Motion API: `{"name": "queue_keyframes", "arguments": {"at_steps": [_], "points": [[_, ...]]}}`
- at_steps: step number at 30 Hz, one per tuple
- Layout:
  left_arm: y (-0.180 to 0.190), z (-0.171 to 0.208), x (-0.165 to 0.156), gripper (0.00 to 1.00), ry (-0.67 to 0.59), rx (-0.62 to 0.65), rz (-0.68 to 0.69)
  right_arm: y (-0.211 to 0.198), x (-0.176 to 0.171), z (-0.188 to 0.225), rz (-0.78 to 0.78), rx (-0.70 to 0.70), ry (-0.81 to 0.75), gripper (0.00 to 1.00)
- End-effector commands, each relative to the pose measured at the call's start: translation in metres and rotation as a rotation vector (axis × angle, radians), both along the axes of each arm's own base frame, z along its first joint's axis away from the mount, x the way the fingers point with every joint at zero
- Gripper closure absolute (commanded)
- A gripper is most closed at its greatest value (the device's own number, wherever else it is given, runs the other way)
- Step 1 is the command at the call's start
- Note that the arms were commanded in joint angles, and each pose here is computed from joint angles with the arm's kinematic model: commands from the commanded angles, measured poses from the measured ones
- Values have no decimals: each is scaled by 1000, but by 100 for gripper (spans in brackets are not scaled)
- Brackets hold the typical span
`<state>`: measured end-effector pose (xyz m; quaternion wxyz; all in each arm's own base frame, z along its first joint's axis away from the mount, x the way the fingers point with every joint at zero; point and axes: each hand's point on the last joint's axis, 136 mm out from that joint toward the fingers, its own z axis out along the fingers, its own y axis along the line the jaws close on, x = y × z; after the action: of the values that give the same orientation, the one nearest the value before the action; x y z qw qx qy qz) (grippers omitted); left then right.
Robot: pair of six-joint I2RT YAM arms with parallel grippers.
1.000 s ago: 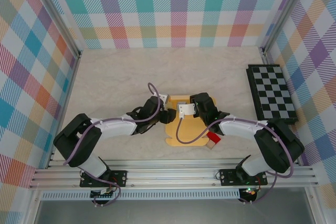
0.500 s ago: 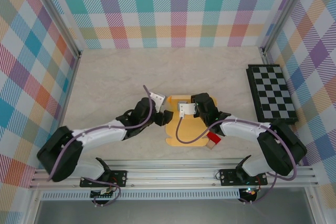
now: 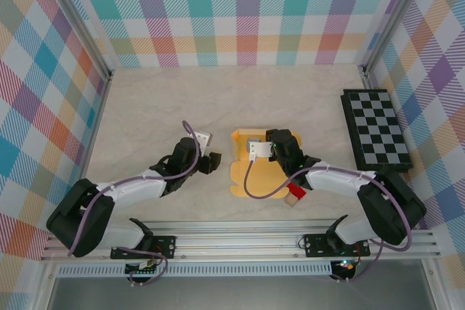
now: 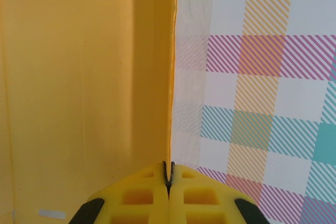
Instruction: Fold the paper box
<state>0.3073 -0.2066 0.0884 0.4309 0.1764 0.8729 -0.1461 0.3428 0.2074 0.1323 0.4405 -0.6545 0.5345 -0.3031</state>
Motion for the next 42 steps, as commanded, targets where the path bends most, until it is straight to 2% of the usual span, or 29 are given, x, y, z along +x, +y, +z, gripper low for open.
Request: {"name": "queue_keyframes", "arguments": {"at_steps": [1,6,13,18,23,30,36,42], "points": [[-27,21,14,33,-84,-30,-115,5,-2,16,29,36,-60,100],[-38,11,24,34,-72,10,-154,11,-3,23,78,3,-172,100],[-42,-6,38,36,-57,75,-176,16,1,7,74,3,-175,100],[-55,-4,43,38,-70,57,-225,16,1,2,71,-4,-150,100],[-73,7,44,40,-72,-15,-247,15,1,0,67,-12,-144,100],[-79,11,47,39,-53,-44,-163,15,2,-3,63,-23,-131,100],[-81,-1,51,38,-31,-27,-120,14,2,-4,60,-24,-124,100],[-82,7,60,36,-35,-90,-44,15,1,-4,63,-28,-123,100]]}}
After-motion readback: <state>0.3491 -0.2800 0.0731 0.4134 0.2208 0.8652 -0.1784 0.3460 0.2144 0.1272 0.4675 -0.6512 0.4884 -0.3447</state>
